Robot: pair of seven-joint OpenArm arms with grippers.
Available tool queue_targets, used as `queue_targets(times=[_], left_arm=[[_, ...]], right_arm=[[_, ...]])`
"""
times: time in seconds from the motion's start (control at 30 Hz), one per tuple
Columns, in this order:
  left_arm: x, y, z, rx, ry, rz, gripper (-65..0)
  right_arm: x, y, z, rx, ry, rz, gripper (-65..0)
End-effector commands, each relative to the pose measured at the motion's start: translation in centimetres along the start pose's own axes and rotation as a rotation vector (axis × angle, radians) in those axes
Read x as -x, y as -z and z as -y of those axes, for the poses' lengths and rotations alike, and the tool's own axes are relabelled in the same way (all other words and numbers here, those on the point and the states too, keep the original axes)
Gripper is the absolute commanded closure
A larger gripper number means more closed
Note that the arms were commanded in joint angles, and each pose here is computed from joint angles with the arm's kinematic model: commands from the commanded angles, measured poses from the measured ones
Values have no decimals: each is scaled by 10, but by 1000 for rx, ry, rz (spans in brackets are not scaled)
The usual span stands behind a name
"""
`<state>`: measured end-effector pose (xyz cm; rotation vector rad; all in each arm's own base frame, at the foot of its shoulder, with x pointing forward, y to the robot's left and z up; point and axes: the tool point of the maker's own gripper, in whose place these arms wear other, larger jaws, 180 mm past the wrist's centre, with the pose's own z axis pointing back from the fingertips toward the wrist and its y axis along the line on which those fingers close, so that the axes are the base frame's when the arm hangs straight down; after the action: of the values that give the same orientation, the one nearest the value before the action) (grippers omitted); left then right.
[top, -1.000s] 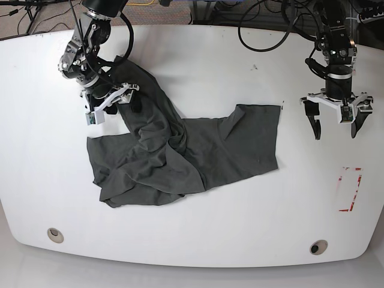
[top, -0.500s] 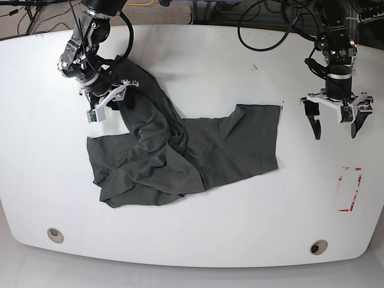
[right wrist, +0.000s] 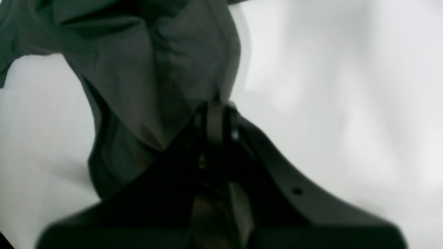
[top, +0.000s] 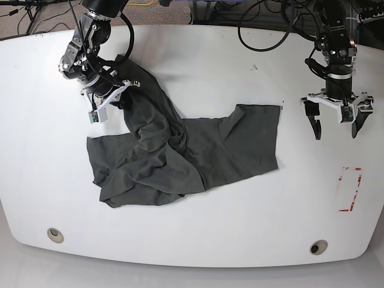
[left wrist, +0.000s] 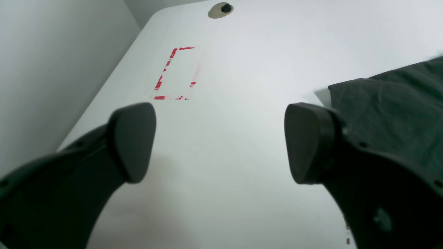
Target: Fold the T-shirt properly
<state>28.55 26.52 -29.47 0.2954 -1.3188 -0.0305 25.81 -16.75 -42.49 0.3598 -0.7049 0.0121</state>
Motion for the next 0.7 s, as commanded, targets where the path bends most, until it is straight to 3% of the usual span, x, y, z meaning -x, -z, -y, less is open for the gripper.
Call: queue_targets(times=[0.0,0.43,0.67], left_arm=[[-17,2,-2,-4,6,55,-558],[-17,11,6,15,-8,43,-561],[-23,17,22,52,-15,57,-558]], right_arm=[[-8,-8,11,43,1,23,0],[-14,-20,24,103,6,42,0],[-15,-21,22,78,-39,35,0]])
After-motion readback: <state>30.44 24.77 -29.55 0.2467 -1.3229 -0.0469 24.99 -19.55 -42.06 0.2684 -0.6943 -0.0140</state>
